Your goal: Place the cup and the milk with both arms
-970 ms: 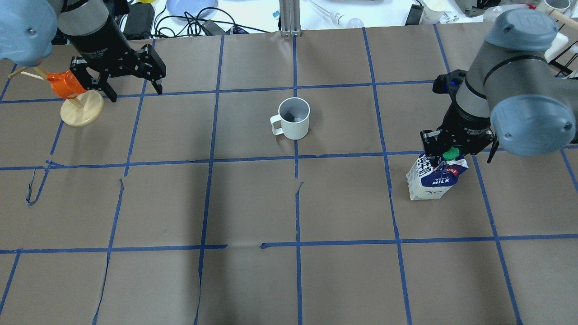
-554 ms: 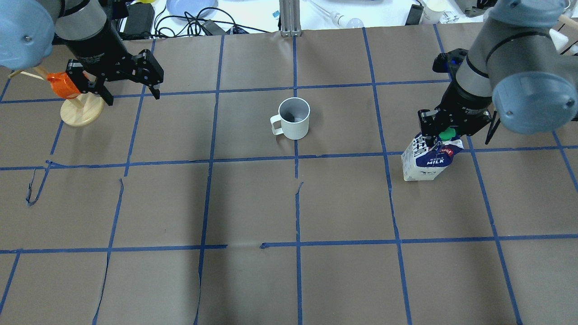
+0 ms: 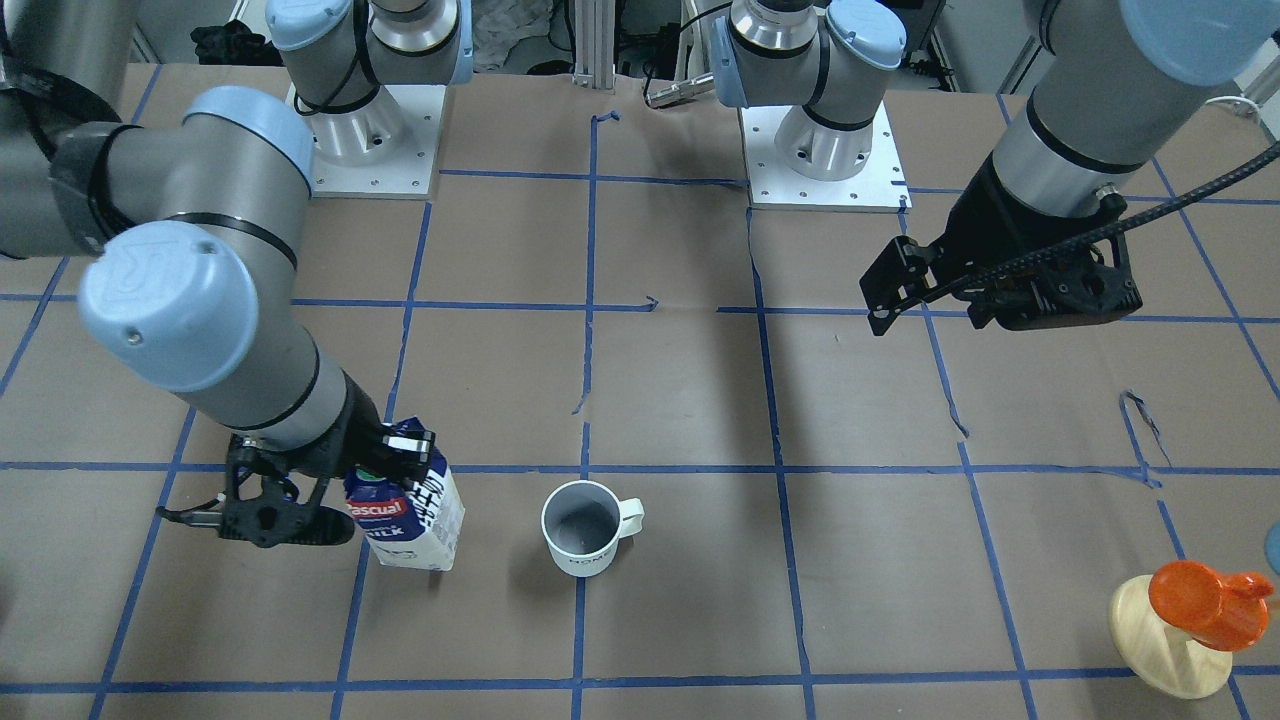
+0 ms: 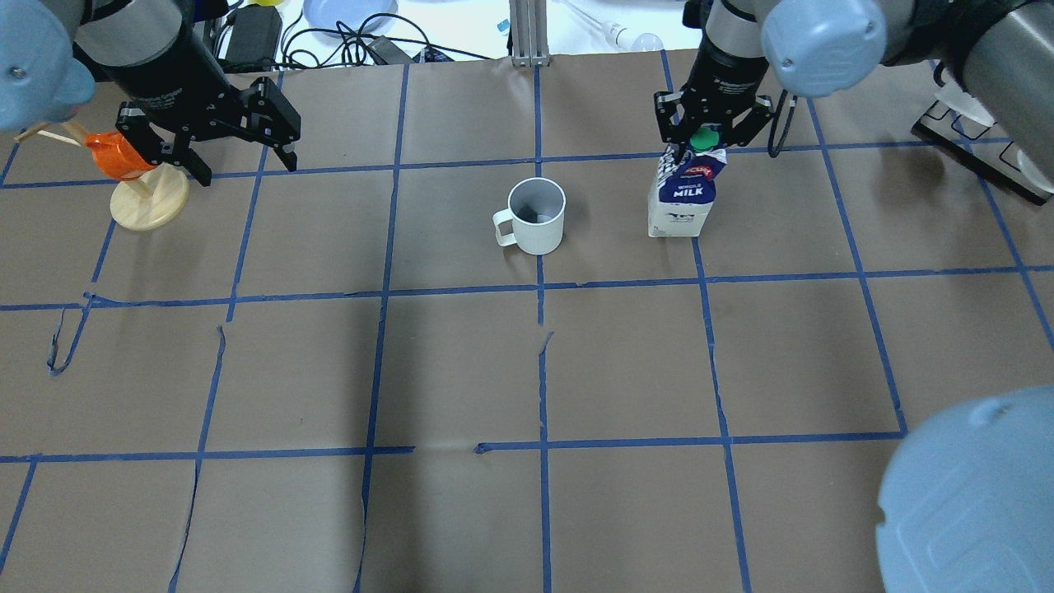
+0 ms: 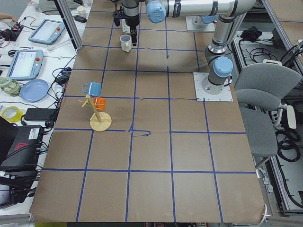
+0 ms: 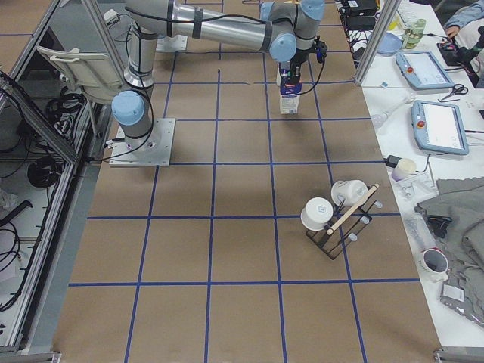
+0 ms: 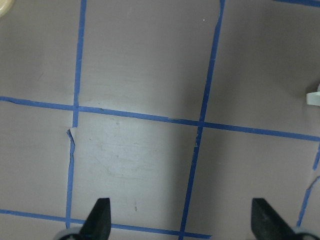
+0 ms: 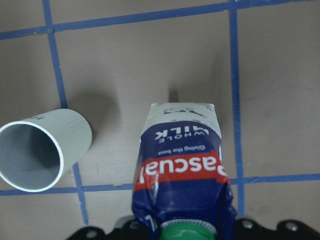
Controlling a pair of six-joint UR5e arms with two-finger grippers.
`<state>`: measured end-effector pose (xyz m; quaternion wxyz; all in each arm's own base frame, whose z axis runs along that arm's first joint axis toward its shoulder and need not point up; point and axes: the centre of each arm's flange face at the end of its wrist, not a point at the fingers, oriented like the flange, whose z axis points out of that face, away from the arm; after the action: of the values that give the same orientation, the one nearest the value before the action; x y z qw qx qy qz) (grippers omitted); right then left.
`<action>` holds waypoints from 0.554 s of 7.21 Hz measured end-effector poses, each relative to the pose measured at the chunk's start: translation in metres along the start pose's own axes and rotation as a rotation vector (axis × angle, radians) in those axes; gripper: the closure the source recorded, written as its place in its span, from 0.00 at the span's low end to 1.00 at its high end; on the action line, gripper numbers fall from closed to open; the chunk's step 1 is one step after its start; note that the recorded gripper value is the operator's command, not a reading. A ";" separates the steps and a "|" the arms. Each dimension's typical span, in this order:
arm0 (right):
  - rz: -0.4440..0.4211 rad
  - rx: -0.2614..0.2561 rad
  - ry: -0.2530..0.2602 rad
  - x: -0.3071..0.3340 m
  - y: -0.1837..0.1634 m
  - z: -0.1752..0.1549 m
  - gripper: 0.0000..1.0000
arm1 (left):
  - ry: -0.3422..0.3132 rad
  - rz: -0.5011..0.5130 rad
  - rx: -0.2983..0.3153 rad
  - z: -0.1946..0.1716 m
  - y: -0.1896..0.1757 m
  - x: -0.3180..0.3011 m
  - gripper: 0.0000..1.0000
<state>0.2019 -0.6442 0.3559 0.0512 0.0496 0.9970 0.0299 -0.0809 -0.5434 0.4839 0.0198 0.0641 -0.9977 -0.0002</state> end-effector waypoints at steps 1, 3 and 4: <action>0.024 0.001 -0.012 -0.031 0.005 0.013 0.73 | -0.001 0.001 0.005 -0.004 0.005 0.000 0.00; 0.012 0.020 -0.021 -0.061 0.006 0.031 0.72 | -0.005 0.010 -0.005 0.001 0.018 0.002 0.00; -0.008 0.025 -0.022 -0.064 0.005 0.034 0.63 | -0.006 0.021 -0.008 0.002 0.026 0.006 0.00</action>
<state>0.2696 -0.6435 0.3289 0.0618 0.0468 0.9969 0.0165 -0.0903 -0.5180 0.4817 0.0170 0.0535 -0.9984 -0.0042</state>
